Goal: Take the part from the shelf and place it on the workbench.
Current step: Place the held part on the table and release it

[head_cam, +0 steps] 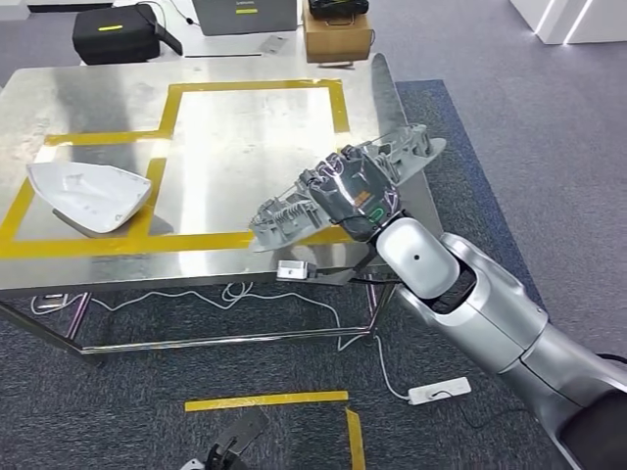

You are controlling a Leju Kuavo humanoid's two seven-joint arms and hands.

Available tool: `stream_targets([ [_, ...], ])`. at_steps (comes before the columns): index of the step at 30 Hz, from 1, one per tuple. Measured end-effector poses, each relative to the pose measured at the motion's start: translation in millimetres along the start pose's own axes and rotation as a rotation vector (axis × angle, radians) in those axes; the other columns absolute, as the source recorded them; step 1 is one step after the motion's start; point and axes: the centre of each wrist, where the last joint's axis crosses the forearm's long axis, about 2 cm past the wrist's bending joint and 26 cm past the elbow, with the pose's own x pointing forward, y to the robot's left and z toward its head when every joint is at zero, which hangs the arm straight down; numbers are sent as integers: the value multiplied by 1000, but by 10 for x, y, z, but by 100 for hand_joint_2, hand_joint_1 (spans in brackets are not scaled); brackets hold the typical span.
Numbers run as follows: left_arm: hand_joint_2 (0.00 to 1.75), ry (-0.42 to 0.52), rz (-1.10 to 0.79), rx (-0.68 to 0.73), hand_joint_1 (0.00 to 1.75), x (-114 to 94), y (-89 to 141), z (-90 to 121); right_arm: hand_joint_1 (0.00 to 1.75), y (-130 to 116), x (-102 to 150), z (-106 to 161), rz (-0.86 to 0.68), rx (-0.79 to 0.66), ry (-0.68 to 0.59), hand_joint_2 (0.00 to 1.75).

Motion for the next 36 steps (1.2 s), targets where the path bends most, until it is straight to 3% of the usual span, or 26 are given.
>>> stream_targets([
  [19, 175, -10, 5, 0, 0, 50, -21, -19, 175, -26, -13, -14, 5, -8, -2, 175],
  [25, 175, 9, 7, -1, 0, -27, -31, 27, 175, 118, 66, 96, -10, 40, -6, 175],
  [36, 175, 10, 11, -1, 0, -22, -37, 26, 175, 62, 16, 47, 18, 24, 0, 175],
])
